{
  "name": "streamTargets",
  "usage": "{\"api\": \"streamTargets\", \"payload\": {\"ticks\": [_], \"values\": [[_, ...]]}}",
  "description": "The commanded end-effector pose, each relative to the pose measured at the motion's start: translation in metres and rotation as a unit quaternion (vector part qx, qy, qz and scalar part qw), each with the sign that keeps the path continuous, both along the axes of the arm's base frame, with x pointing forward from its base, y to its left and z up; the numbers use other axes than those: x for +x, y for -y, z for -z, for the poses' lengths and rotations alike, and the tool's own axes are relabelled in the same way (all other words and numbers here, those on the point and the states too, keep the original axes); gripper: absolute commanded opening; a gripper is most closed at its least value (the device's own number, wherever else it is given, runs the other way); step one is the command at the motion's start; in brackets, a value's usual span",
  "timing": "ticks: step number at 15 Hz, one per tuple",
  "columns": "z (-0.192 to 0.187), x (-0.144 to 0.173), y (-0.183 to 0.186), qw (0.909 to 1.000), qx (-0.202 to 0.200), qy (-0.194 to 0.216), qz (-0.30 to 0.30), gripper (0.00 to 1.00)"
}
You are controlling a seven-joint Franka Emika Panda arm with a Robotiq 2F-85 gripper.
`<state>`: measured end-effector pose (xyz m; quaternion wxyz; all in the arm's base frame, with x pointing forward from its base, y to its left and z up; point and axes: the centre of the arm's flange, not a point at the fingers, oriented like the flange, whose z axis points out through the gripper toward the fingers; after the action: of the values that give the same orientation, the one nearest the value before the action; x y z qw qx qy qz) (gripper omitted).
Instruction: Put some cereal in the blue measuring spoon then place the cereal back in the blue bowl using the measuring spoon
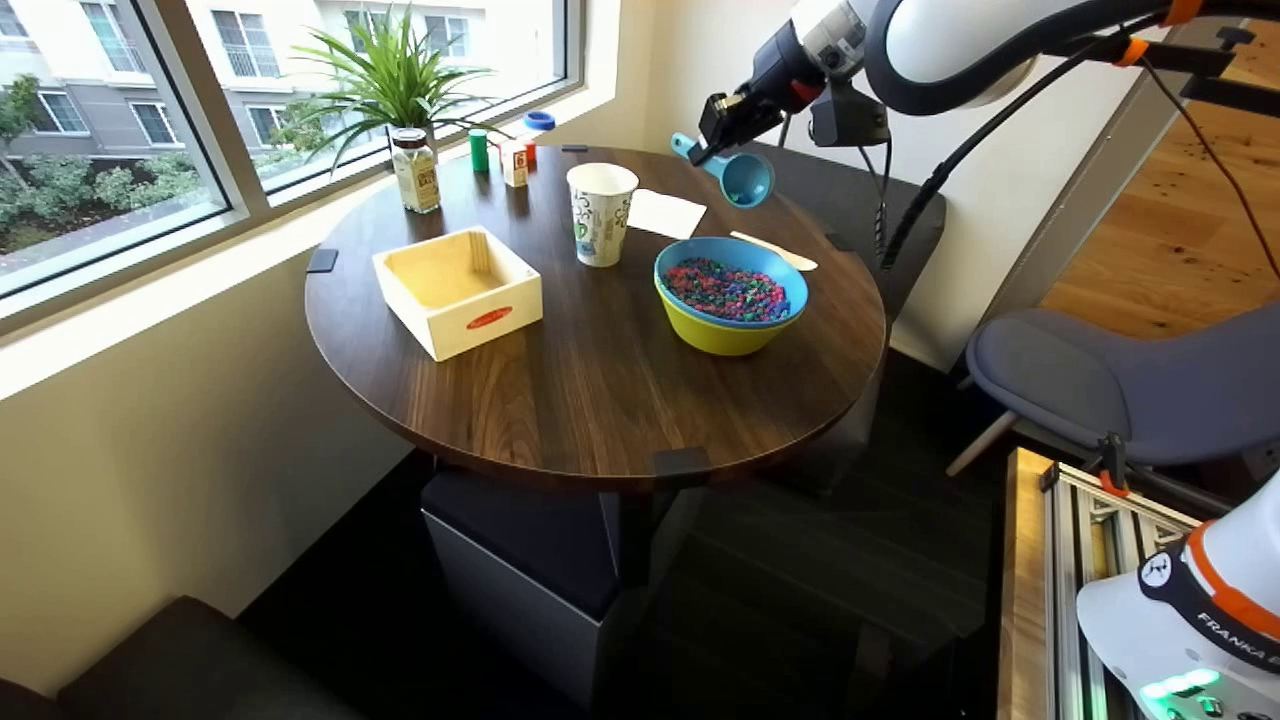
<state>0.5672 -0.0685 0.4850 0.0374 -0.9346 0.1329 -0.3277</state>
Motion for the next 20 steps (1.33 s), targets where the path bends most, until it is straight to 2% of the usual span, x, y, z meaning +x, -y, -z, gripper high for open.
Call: {"api": "streamTargets", "payload": {"ticks": [1, 8, 14, 20], "values": [[-0.01, -0.006, -0.032, 0.9987, -0.037, -0.008, -0.035, 0.02], [0.003, -0.014, -0.073, 0.9851, -0.137, -0.021, -0.102, 0.02], [0.004, -0.03, -0.096, 0.966, -0.221, -0.007, -0.134, 0.02], [0.0, -0.046, -0.105, 0.9457, -0.297, 0.017, -0.13, 0.02]]}}
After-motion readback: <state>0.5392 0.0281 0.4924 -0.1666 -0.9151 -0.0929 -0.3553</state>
